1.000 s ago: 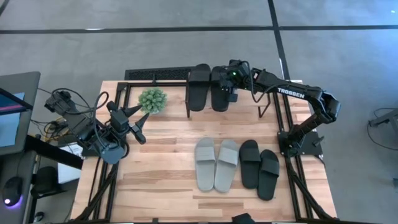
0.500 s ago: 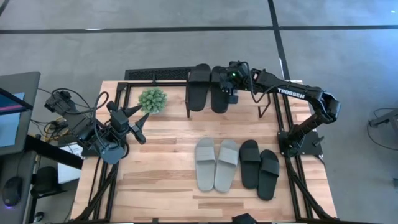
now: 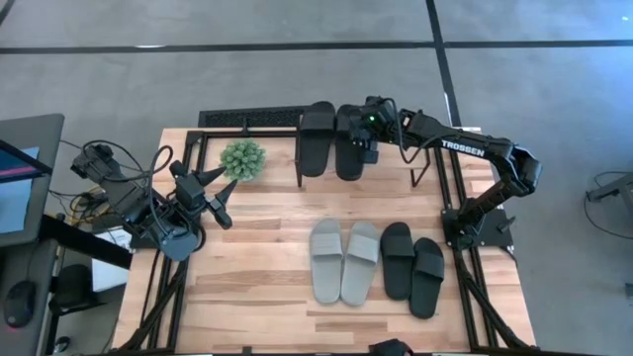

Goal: Pick and place slides into the shelf
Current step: Put the left gray slide under the shelf

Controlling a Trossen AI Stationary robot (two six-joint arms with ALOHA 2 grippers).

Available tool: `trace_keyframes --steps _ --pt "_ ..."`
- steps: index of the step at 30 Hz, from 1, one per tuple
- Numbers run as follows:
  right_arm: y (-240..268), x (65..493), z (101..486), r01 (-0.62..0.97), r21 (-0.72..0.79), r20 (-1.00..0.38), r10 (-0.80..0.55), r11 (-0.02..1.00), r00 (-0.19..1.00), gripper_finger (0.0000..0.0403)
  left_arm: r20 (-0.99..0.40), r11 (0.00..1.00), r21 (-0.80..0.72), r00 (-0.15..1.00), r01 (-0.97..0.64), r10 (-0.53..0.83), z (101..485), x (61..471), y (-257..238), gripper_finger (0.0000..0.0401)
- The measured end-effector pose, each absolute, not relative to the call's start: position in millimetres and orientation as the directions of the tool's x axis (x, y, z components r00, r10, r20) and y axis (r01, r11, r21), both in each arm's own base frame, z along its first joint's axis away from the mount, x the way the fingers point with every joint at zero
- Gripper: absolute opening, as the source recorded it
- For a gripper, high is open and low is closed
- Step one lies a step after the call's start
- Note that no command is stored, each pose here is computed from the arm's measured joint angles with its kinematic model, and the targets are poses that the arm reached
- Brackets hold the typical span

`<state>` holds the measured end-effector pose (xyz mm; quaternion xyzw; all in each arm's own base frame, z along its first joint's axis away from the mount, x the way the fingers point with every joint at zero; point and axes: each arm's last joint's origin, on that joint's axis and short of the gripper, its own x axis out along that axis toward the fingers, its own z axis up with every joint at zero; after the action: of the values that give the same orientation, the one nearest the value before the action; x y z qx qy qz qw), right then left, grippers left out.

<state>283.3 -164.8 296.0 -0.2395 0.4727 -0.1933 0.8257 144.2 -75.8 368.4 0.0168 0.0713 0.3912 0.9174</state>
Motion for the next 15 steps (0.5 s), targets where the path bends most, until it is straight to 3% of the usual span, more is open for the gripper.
trace_keyframes --steps 15 --pt "-155 287 311 0.149 -0.600 -0.609 -0.570 0.786 0.552 0.0194 -0.118 0.694 0.086 0.684 -0.715 0.720 368 144 -76 0.0181"
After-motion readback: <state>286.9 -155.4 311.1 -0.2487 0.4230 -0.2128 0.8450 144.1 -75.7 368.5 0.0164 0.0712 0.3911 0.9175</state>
